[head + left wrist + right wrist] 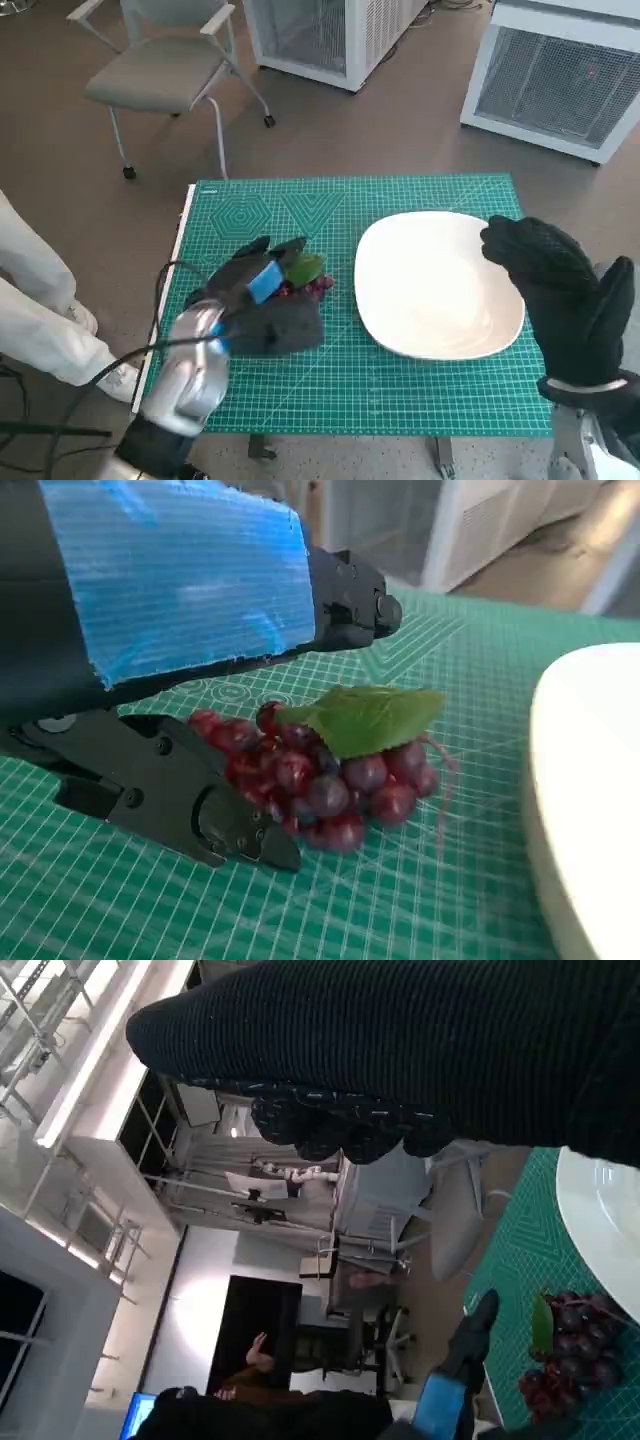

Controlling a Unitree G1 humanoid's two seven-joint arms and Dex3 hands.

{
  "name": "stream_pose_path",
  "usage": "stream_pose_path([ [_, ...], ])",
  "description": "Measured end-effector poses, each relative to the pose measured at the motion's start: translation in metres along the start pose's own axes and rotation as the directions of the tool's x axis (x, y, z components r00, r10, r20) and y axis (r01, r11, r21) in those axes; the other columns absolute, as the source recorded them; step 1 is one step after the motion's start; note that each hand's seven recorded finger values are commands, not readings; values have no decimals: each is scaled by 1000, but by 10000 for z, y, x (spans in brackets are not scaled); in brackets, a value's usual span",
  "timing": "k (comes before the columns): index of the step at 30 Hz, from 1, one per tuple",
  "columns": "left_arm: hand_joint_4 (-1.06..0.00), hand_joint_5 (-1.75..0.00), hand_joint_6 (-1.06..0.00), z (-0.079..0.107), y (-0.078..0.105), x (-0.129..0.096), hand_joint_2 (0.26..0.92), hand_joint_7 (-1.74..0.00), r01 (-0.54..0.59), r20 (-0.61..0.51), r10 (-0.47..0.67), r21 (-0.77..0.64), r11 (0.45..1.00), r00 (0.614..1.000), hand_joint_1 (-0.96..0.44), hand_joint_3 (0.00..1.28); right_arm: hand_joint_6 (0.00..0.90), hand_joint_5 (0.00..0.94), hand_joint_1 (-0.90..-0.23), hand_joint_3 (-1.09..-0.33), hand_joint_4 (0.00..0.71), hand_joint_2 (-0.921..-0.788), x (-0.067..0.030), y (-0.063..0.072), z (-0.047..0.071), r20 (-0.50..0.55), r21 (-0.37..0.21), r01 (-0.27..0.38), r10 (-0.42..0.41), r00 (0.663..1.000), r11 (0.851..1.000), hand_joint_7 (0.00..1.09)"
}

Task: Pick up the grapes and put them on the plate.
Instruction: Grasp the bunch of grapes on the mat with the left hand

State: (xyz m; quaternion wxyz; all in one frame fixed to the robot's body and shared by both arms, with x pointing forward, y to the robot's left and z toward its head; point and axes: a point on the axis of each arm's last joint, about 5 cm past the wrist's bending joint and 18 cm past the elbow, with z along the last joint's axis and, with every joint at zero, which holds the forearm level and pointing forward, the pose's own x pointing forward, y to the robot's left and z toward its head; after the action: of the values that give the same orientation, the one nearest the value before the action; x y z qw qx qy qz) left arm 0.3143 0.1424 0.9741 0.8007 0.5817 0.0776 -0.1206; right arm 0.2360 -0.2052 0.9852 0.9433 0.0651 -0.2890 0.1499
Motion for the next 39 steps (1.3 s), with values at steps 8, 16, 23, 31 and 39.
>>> stream_pose_path([
  [8, -25, 0, -184, 81, -44, 229, 754, 0, 34, -73, -29, 60, 998, 997, -241, 1, 180, 903, -355, -620, 361, -921, -1, 0, -6, -3, 1, 0, 0, 1000, 1000, 1064],
  [16, -24, -1, -178, 139, -119, 343, 756, 0, 103, -108, -93, 100, 990, 990, -232, 1, 181, 903, -355, -620, 361, -921, -1, 3, -7, -3, 1, -1, 1, 1000, 1000, 1064],
  [23, -44, -8, -177, 116, -139, 377, 759, 0, 141, -121, -128, 110, 984, 984, -213, 2, 181, 904, -355, -620, 361, -921, -2, 0, -5, -1, 0, -1, 1, 1000, 1000, 1065],
  [31, -54, -8, -195, 80, -154, 392, 766, -7, 180, -124, -167, 99, 979, 978, -193, 4, 179, 904, -355, -621, 359, -921, -4, -3, -3, 0, -1, 0, 0, 1000, 1000, 1067],
  [39, -59, -6, -229, 60, -153, 400, 796, -17, 197, -128, -186, 81, 977, 974, -146, 14, 178, 905, -355, -622, 358, -921, -4, -3, -4, 0, -2, 0, 0, 1000, 1000, 1068],
])
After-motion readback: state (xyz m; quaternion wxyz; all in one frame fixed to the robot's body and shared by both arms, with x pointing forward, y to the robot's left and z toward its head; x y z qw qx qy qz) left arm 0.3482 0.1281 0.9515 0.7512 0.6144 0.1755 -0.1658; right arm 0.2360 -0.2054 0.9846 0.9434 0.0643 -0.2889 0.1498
